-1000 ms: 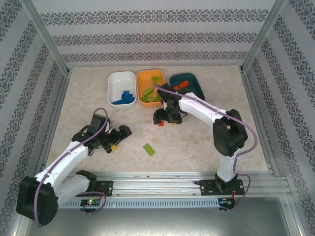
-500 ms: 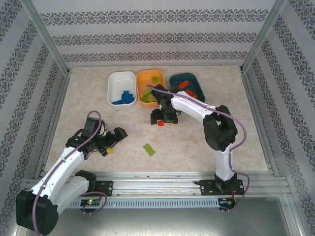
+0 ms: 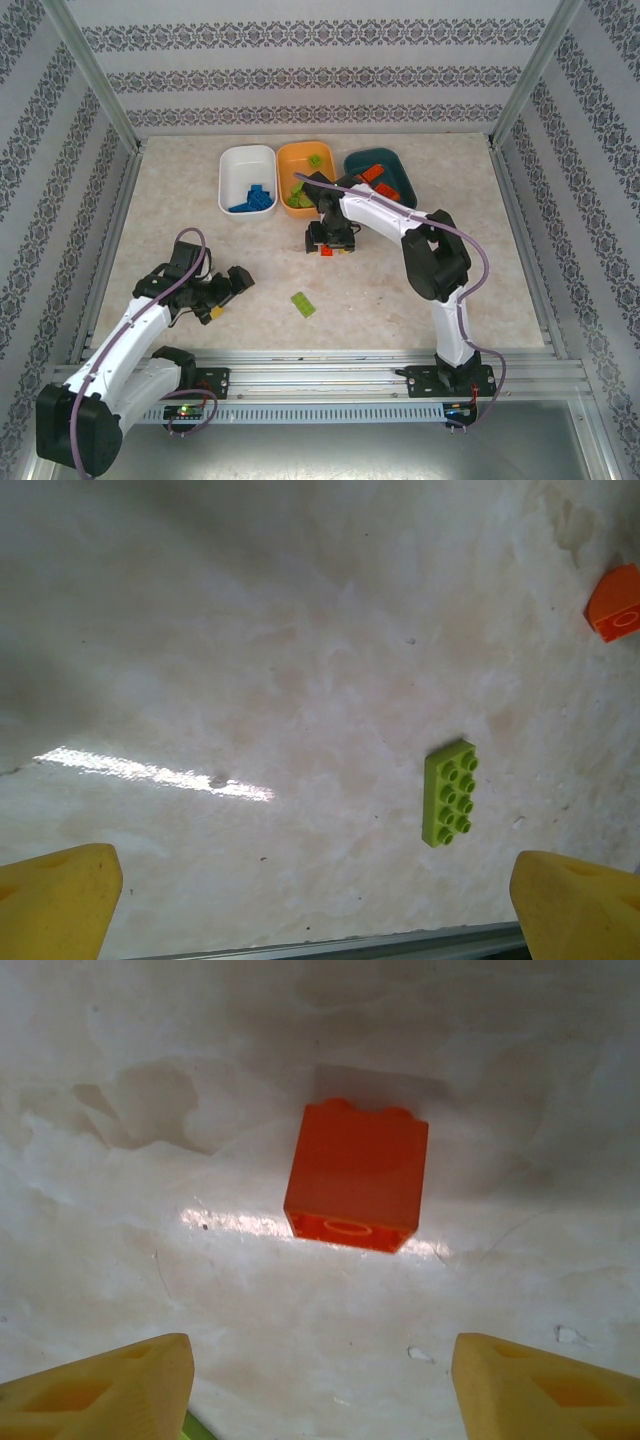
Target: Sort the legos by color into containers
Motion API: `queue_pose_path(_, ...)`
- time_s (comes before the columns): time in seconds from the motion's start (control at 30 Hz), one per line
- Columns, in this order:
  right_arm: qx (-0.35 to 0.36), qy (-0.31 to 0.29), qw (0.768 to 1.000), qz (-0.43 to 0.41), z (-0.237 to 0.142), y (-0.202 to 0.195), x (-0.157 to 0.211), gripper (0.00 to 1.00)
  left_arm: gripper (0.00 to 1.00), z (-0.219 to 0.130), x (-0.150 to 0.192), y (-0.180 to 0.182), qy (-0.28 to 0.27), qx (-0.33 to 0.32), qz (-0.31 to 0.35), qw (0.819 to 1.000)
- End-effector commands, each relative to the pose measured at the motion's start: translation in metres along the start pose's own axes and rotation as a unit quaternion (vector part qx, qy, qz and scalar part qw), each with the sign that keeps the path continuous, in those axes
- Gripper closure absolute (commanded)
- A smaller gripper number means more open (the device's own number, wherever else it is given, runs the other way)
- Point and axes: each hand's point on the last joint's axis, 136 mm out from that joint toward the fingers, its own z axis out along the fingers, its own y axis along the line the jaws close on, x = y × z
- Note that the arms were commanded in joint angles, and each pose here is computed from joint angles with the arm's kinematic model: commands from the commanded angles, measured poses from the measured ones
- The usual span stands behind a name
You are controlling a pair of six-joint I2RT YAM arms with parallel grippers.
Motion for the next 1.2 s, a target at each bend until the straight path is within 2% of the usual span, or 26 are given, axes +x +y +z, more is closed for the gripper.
queue_pose_path(0.0,0.023,0.004,1.0,0.003,0.005,-0.004,-0.003,0.35,0.0,-0.008,-0.005,0.002,-0.007,-0.016,0.011,1.0)
queue_pose_path(0.3,0.031,0.012,0.999,0.018,0.016,-0.01,-0.016,0.47,0.0,-0.011,-0.01,-0.003,-0.01,-0.02,0.03,0.999)
queue_pose_path(0.77,0.044,0.028,0.998,0.027,0.032,-0.019,-0.019,0.56,0.0,-0.01,-0.007,0.001,-0.004,-0.026,0.035,0.999)
queue_pose_path(0.87,0.046,0.03,0.998,0.028,0.034,-0.02,-0.018,0.61,0.0,-0.01,-0.007,0.002,-0.003,-0.027,0.035,0.999)
queue_pose_path(0.97,0.046,0.027,0.998,0.031,0.034,-0.021,-0.018,0.66,0.0,-0.009,-0.006,0.002,-0.001,-0.028,0.035,0.999)
queue_pose_path(1.17,0.036,0.011,0.999,0.031,0.021,-0.019,-0.02,0.69,0.0,-0.008,-0.006,0.001,0.0,-0.025,0.03,0.999)
